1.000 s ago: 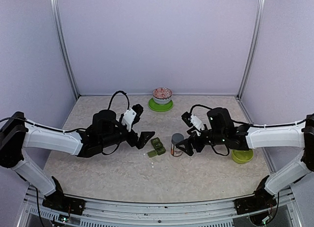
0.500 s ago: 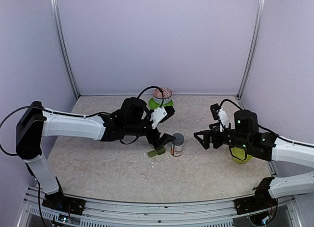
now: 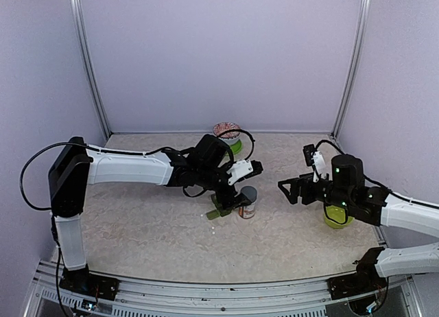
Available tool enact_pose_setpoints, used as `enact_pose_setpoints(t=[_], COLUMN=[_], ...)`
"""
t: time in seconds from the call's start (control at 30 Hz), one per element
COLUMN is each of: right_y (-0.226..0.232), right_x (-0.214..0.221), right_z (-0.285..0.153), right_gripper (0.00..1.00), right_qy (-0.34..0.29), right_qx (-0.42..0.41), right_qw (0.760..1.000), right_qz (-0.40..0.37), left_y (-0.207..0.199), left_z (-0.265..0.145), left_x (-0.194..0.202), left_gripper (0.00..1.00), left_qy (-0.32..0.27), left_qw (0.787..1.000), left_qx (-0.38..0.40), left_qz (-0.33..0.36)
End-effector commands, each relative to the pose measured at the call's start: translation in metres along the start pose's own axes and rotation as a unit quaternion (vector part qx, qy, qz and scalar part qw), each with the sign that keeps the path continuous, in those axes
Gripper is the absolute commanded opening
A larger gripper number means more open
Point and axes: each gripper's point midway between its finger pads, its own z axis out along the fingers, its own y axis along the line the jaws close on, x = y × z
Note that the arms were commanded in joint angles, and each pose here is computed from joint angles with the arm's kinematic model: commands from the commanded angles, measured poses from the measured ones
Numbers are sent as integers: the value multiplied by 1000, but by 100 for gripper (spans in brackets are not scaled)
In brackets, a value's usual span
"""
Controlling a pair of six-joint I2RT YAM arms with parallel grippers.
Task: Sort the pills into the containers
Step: Pick up the pill bottle from the center of the board.
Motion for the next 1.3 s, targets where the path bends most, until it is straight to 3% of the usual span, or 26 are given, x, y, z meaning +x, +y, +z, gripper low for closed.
enact_pose_setpoints(t=[0.0,0.37,0.7,0.83,0.93,1.07,1.27], right_y=[-1,-5,-5,-5,-3,8,43], right_x=[-2,8,11,12,13,15,12], right_z=[0,4,7,10,12,14,7], right_gripper=[96,96,96,96,97,100,100], right_qy=[-11,0,7,10,13,17,3], right_qx=[-2,5,3,4,-2,-38,-148], right_qw=[1000,1000,1000,1000,1000,999,988], right_qz=[3,3,3,0,-6,-20,-38], left_y=[-8,-13,-12,-13,-11,-6,-3], left_z=[8,27,30,29,26,13,-35], left_x=[-6,2,1,-1,-4,-14,-51], left_gripper=[87,76,50,34,31,27,21], left_qy=[5,24,18,14,7,-22,-122], left_qw=[999,998,998,997,998,998,991], left_qx=[26,54,62,68,65,61,48], left_qz=[22,29,25,23,16,1,-12])
